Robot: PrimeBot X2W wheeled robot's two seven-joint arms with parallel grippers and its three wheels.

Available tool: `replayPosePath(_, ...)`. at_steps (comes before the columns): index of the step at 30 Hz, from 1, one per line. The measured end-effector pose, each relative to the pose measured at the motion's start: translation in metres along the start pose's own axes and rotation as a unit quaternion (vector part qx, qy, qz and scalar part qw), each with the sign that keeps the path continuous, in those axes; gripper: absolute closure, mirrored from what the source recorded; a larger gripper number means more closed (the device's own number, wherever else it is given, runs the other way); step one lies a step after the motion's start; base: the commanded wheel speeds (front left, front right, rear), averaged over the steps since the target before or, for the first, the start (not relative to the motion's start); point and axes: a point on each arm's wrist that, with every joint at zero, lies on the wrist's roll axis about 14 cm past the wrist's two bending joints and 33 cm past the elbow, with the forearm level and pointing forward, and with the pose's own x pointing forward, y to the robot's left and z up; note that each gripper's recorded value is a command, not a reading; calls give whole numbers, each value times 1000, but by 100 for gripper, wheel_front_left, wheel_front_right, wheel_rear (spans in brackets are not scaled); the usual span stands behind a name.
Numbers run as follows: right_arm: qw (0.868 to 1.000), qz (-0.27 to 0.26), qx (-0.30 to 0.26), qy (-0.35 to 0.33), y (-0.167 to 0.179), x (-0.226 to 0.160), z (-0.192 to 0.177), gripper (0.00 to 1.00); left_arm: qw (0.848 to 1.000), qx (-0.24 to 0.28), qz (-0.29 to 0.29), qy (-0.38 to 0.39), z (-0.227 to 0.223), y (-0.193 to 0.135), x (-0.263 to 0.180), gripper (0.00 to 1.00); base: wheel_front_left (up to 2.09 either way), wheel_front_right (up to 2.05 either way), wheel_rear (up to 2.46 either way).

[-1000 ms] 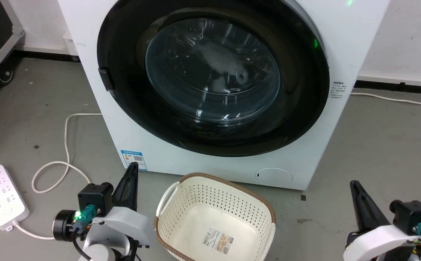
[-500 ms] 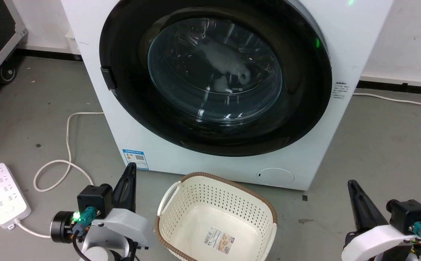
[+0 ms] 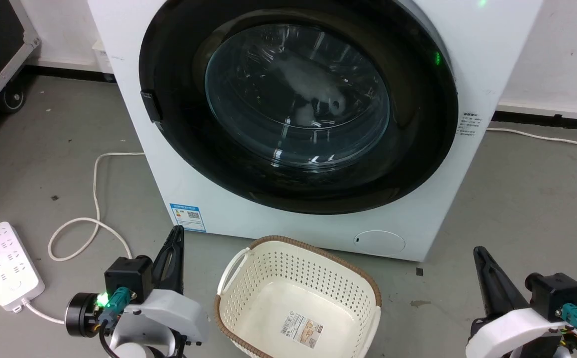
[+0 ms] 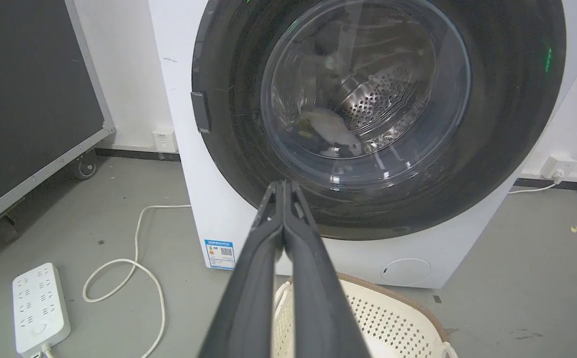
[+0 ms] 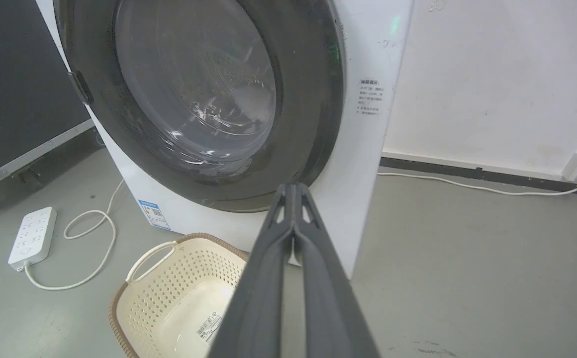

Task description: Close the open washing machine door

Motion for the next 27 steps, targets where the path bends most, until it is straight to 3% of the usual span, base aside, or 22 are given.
replayPosePath(27, 1000, 13, -19, 4, 8, 3, 0, 100, 1000, 18, 22, 7, -1, 9, -8, 100, 0, 0, 0)
